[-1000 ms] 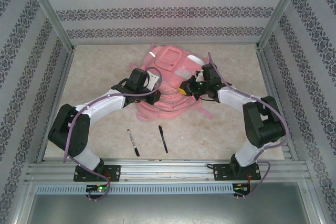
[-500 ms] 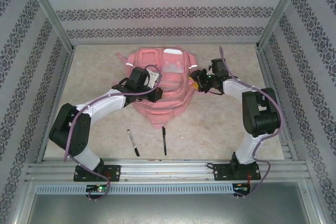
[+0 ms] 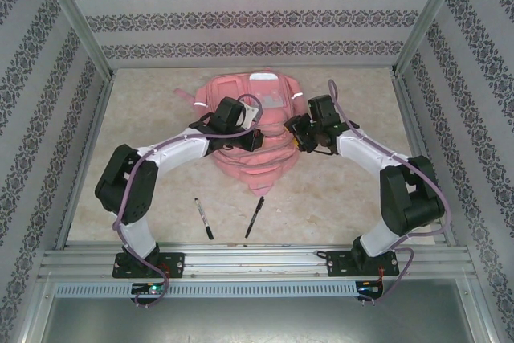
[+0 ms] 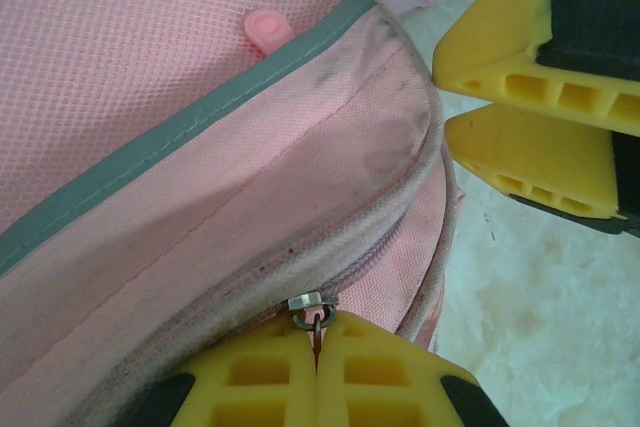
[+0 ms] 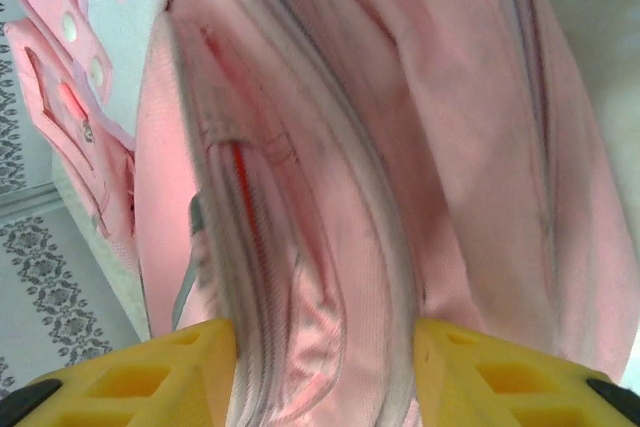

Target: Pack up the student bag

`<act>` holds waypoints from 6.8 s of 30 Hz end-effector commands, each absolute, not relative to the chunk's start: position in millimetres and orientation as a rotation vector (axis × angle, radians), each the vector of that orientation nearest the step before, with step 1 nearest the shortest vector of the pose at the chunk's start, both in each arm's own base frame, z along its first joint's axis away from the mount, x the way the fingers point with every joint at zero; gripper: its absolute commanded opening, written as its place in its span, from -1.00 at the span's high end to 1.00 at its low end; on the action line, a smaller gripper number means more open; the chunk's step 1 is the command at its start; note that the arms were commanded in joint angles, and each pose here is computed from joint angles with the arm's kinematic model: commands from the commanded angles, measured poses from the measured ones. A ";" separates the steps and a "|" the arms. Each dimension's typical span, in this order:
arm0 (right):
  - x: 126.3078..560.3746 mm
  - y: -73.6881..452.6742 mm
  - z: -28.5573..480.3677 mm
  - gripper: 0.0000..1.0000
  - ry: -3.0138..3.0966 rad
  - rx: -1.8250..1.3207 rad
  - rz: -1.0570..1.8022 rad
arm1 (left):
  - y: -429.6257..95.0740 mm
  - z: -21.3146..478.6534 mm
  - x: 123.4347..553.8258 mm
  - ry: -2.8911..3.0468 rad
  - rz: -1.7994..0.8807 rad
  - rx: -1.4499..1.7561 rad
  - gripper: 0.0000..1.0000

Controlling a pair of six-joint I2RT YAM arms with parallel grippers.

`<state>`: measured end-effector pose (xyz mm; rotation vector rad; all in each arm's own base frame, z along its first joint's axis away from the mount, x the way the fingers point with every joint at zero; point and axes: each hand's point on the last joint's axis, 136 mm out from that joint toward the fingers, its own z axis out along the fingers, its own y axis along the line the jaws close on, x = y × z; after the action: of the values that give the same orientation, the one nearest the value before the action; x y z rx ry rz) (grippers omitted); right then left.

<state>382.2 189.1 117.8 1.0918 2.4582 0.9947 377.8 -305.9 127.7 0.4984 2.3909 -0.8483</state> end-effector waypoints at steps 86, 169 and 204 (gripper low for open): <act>367.6 264.5 113.1 -0.14 2.578 1.418 0.972 | -280.0 150.0 383.0 1.907 -0.854 0.865 1.00; 290.1 224.8 243.9 -0.52 2.250 -0.290 0.857 | -161.7 34.8 197.2 3.059 -0.285 -0.615 0.79; 247.1 276.6 165.1 -0.14 2.400 -0.456 1.248 | -279.4 188.7 268.2 2.596 -1.268 -0.220 0.90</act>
<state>240.8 287.3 169.2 -0.4985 2.3982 1.2926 275.2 -274.7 167.2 -0.3018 2.6328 -1.2015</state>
